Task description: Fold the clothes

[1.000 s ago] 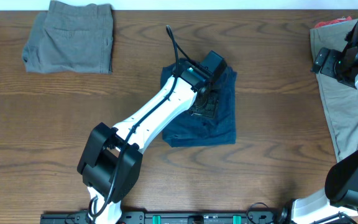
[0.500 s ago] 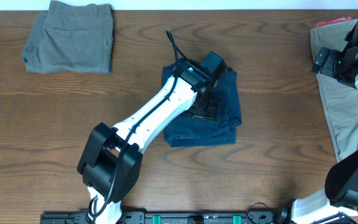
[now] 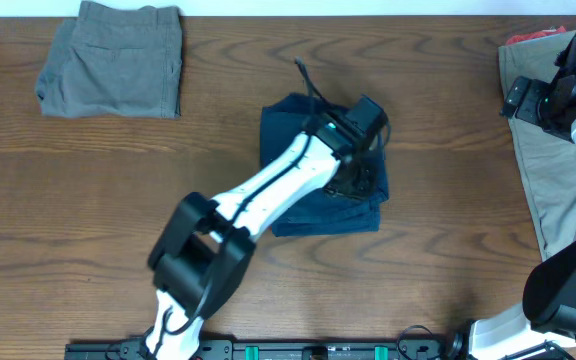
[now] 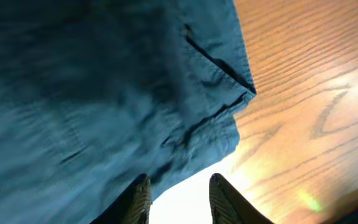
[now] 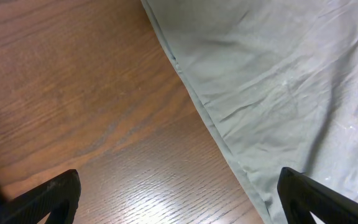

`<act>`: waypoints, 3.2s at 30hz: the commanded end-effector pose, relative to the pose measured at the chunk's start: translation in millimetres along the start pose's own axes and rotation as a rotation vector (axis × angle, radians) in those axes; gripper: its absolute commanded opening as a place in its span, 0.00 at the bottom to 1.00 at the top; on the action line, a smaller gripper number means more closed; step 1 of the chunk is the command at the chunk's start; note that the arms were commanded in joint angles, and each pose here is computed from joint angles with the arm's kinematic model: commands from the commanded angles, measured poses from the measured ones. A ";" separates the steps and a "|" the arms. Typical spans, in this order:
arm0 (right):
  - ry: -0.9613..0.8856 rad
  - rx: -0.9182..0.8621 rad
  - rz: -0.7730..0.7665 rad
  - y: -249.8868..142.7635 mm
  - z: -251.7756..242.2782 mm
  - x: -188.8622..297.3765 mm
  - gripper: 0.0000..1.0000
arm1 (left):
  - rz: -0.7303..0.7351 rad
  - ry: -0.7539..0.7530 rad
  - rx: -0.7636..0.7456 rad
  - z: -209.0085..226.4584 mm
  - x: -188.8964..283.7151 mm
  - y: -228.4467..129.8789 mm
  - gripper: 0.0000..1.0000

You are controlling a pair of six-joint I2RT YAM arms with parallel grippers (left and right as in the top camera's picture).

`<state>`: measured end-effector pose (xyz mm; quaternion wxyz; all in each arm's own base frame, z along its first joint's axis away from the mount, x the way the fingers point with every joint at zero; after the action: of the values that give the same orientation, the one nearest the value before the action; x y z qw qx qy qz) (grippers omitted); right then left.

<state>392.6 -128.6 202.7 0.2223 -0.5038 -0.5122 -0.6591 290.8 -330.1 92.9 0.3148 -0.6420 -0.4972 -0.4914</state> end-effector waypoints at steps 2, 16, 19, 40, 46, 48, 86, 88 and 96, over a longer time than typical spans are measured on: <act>-0.011 0.006 -0.007 3.2 -2.9 0.5 0.99 | 0.080 -0.020 -0.010 -5.0 -35.2 -11.8 0.31; -0.011 0.006 -0.007 3.2 -3.0 0.5 0.99 | 0.147 -0.004 -0.091 -37.3 -32.7 -44.1 0.23; -0.011 0.006 -0.007 3.2 -2.9 0.5 0.99 | 0.118 -0.019 -0.077 -44.1 2.2 -47.9 0.23; -0.011 0.006 -0.007 3.2 -3.0 0.5 0.99 | -0.398 0.038 -0.048 -12.7 36.5 70.0 0.24; -0.011 0.006 -0.007 3.2 -2.9 0.5 0.99 | -0.402 0.008 -0.042 -4.9 -18.0 92.7 0.24; -0.011 0.006 -0.007 3.1 -3.0 0.5 0.99 | -0.404 0.007 -0.044 -3.6 -31.8 96.1 0.24; -0.011 0.006 -0.007 3.1 -2.9 0.5 0.99 | -0.058 -0.011 0.219 167.0 118.7 -33.2 0.98; -0.011 0.006 -0.007 3.2 -2.9 0.5 0.99 | -0.045 -0.070 0.225 172.0 104.1 -36.4 0.98; -0.011 0.006 -0.007 3.2 -2.9 0.5 0.99 | 0.040 -0.200 0.224 170.2 43.6 -53.9 0.98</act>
<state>392.7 -128.6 202.8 0.2221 -0.5037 -0.5123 -0.6591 305.1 -134.4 87.9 0.3624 -0.6240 -0.5731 -0.3883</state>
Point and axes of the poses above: each gripper's point midway between its finger pads, its own x axis back along the fingers, its own z axis along the line the jaws close on, y = z × x, the point moved 3 cm from there along x, back along the fingers, and after that the axes turned 2 degrees about x, right-handed, at the moved point
